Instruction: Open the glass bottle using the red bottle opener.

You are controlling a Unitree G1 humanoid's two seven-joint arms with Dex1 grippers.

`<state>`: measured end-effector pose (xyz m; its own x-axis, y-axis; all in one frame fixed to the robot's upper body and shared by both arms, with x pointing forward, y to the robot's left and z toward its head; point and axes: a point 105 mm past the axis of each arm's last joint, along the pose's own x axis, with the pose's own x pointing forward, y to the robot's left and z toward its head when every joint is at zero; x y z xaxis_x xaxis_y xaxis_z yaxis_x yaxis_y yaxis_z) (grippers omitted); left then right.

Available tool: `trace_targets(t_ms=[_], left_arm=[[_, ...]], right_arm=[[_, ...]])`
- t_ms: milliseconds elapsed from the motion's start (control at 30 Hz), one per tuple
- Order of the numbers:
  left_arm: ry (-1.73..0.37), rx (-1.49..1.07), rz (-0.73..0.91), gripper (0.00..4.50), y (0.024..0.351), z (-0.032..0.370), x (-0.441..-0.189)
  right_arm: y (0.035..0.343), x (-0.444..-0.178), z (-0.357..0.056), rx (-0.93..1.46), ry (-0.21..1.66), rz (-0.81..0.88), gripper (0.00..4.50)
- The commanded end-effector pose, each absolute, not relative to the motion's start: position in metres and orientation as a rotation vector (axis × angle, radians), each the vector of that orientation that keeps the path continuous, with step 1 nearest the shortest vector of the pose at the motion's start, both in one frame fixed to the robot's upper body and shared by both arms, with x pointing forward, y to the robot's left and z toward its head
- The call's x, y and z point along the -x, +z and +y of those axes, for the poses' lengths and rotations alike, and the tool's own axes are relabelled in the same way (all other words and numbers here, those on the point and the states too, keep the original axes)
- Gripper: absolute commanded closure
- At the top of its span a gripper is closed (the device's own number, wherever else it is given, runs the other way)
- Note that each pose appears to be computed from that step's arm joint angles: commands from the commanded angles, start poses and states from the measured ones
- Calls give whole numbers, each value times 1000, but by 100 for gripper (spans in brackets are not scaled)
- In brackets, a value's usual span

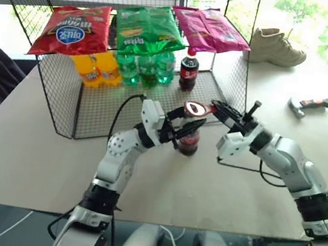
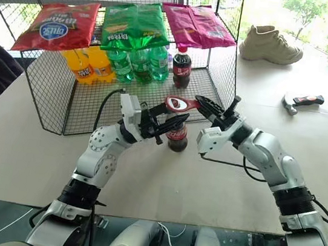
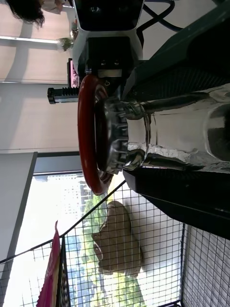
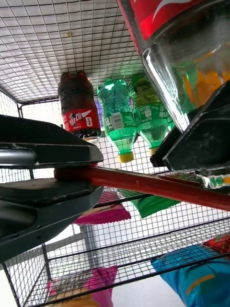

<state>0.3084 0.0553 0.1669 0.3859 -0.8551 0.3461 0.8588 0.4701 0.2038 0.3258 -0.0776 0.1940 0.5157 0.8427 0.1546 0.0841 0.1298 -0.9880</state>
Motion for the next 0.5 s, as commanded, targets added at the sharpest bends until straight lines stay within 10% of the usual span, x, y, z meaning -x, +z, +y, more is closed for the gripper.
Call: trace_targets(t_ms=[33,500], left_arm=[[-1127,5,-298,298,136,46,-309],[-1145,6,-293,298,135,44,-310]], right_arm=[[218,-322,-76,1379,643,-989,450],[241,-332,-106,1481,541,-1000,450]])
